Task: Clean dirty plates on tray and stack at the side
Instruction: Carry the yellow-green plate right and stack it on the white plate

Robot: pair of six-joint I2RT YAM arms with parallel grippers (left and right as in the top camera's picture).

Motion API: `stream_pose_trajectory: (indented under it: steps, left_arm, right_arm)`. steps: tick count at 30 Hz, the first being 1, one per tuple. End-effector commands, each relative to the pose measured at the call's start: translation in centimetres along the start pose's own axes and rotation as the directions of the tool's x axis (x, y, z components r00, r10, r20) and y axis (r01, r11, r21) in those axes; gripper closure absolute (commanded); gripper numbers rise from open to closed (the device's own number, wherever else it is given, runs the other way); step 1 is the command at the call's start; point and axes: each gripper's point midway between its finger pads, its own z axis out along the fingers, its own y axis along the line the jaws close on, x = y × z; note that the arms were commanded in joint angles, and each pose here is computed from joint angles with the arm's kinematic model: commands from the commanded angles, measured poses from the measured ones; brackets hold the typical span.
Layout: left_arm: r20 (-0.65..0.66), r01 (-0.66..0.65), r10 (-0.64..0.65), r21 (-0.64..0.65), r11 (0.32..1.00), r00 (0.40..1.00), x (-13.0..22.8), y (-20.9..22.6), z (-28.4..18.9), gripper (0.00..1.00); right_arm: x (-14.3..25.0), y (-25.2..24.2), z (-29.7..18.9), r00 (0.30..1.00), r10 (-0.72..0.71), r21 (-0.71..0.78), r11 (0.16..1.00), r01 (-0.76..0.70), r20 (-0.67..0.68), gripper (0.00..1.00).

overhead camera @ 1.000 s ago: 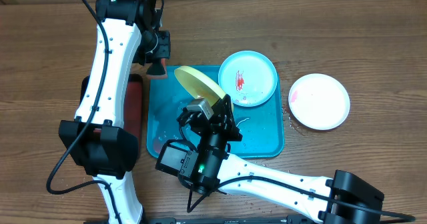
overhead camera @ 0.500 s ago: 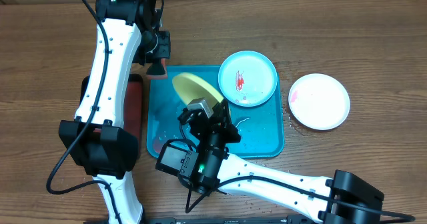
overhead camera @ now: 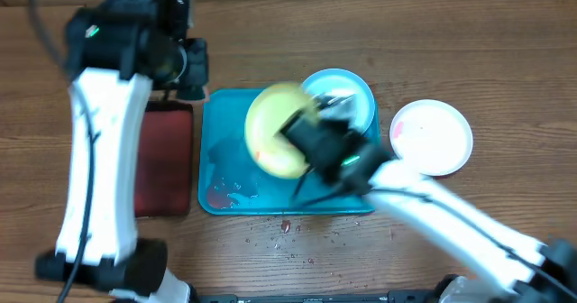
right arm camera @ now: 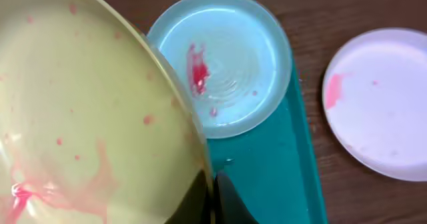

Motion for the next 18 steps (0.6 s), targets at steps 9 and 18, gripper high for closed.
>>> stream_pose_trajectory:
  steps: [9,18]
  left_arm:
    - [-0.029,0.034,-0.035,-0.051,0.998,0.999,1.4,1.0,-0.6,0.96]
    - [-0.08,0.044,-0.049,-0.055,0.998,0.996,2.1,1.0,2.7,0.96]
  right_arm:
    - [-5.0,-18.9,3.7,0.825,0.511,0.062,0.857,-0.512,-0.242,0.96]
    - [0.8,-28.0,9.4,0.658,0.687,0.326,0.726,-0.605,-0.309,0.96]
